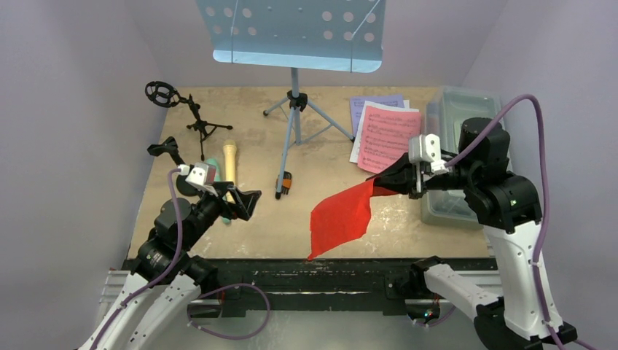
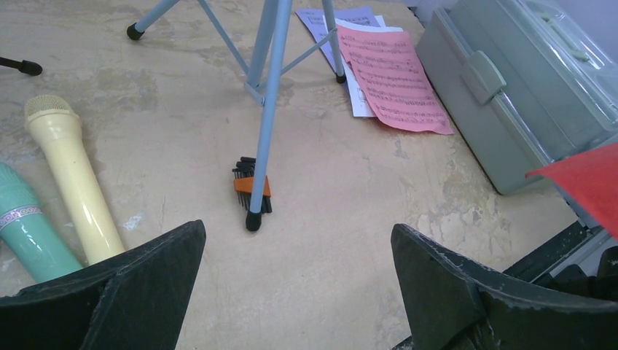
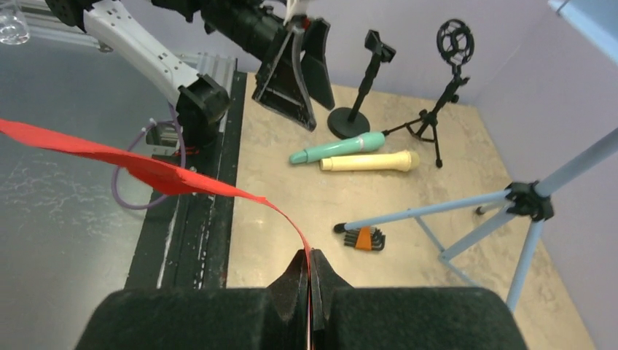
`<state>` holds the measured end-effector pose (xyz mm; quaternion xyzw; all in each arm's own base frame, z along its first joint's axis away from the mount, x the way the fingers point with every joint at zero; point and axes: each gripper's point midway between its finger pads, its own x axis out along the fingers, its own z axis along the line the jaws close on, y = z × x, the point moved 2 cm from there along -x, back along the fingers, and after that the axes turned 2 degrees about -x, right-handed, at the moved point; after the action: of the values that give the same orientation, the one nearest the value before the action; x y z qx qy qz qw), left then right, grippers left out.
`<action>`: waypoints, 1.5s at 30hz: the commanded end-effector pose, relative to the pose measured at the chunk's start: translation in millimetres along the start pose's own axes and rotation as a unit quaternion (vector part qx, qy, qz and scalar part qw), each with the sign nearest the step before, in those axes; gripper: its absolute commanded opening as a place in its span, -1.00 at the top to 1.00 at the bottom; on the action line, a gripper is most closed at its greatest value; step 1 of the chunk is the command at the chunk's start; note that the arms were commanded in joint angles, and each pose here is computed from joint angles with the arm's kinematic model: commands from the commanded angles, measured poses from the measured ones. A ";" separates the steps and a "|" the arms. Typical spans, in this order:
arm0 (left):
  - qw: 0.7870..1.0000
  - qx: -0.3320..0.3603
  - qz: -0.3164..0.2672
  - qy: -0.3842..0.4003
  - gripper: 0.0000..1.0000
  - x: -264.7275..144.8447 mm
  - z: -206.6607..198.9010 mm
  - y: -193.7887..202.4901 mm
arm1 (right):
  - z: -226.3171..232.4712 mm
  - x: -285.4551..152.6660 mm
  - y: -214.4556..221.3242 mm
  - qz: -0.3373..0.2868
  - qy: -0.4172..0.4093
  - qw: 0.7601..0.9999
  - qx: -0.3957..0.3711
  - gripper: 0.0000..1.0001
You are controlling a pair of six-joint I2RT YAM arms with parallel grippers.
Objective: Pack up the instrument practice props
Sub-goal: Place the sheet music at the center of the board.
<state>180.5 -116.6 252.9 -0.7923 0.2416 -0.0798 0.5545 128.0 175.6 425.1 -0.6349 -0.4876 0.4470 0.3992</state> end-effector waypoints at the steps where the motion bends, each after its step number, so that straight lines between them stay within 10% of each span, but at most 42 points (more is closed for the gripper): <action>1: 1.000 0.004 -0.021 0.013 -0.99 1.7 -3.5 -7.6 | 6.9 -0.6 22.9 0.002 0.001 1.000 0.010 1.00; 45: 0.999 0.006 -0.026 0.017 -0.98 0.5 -4.1 -9.9 | -99.3 -28.0 175.0 0.066 0.261 0.933 0.237 1.00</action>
<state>179.2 -117.5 254.2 -0.7921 0.2450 -0.0858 0.5524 238.8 116.7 285.6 -0.6304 -0.2428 0.4302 0.5988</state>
